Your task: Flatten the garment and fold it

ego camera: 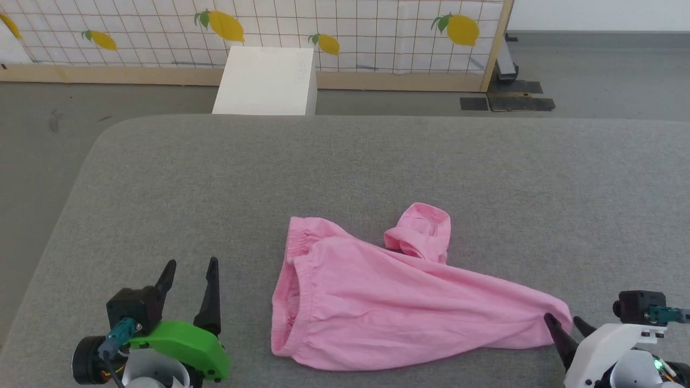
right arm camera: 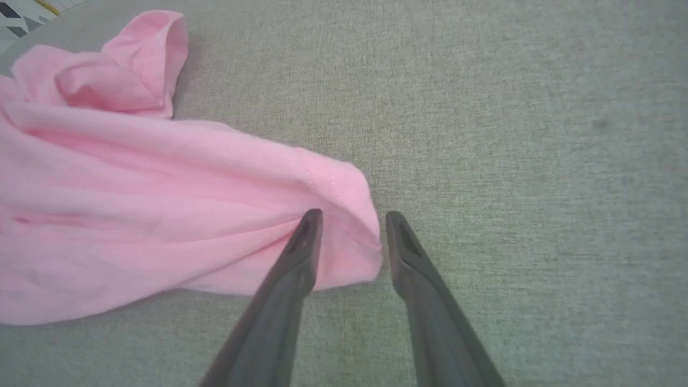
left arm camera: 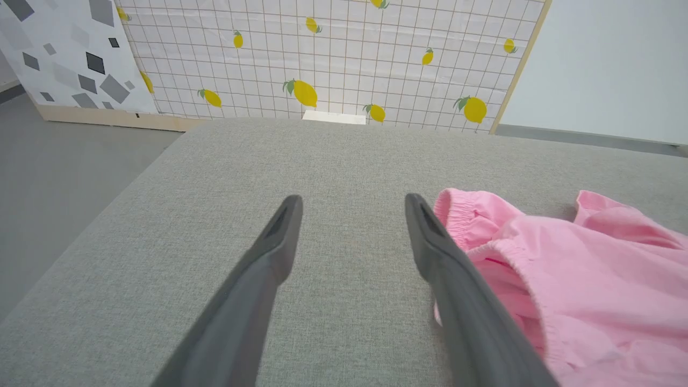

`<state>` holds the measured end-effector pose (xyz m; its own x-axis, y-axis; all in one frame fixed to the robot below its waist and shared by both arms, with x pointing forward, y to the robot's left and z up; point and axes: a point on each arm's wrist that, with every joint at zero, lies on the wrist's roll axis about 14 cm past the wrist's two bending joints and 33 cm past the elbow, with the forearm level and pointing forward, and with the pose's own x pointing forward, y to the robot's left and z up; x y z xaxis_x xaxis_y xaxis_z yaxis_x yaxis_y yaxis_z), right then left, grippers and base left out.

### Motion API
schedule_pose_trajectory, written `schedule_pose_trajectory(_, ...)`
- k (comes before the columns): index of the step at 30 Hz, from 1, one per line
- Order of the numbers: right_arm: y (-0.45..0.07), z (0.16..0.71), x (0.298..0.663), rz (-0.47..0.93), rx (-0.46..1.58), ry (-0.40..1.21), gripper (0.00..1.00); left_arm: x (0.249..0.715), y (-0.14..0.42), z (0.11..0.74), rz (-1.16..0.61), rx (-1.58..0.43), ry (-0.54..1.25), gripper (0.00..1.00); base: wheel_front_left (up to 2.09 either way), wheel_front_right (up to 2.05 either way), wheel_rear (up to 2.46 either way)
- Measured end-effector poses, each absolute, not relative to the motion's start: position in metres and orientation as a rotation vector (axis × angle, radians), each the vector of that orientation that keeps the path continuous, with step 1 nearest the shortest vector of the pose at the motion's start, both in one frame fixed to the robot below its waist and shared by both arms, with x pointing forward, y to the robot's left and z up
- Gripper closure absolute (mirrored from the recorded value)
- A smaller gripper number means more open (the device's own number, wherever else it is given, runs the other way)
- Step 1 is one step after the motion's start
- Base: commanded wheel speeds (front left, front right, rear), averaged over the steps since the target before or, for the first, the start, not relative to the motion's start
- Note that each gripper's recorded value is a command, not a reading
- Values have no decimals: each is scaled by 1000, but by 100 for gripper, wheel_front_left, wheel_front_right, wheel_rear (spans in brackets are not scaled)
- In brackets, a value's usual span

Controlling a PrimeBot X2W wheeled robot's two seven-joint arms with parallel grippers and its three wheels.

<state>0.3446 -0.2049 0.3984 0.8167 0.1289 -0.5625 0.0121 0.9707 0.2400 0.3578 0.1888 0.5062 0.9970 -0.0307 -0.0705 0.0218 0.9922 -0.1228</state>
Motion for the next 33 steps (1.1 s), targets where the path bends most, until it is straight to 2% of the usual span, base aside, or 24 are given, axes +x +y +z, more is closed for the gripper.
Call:
schedule_pose_trajectory(8, -214, 422, 341, 20, 210, 427, 0, 343, 179, 503, -47, -132, 87, 0, 0, 0, 0)
schedule_pose_trajectory(13, -214, 434, 333, 9, 183, 373, 0, 333, 155, 501, -137, -141, 133, 0, 0, 0, 0)
schedule_pose_trajectory(23, -207, 449, 320, 13, 166, 356, 0, 310, 84, 468, -429, -134, 383, 0, 0, 0, 0)
schedule_pose_trajectory(33, -206, 453, 317, 12, 160, 373, 0, 329, 69, 434, -511, -57, 548, 0, 0, 0, 0)
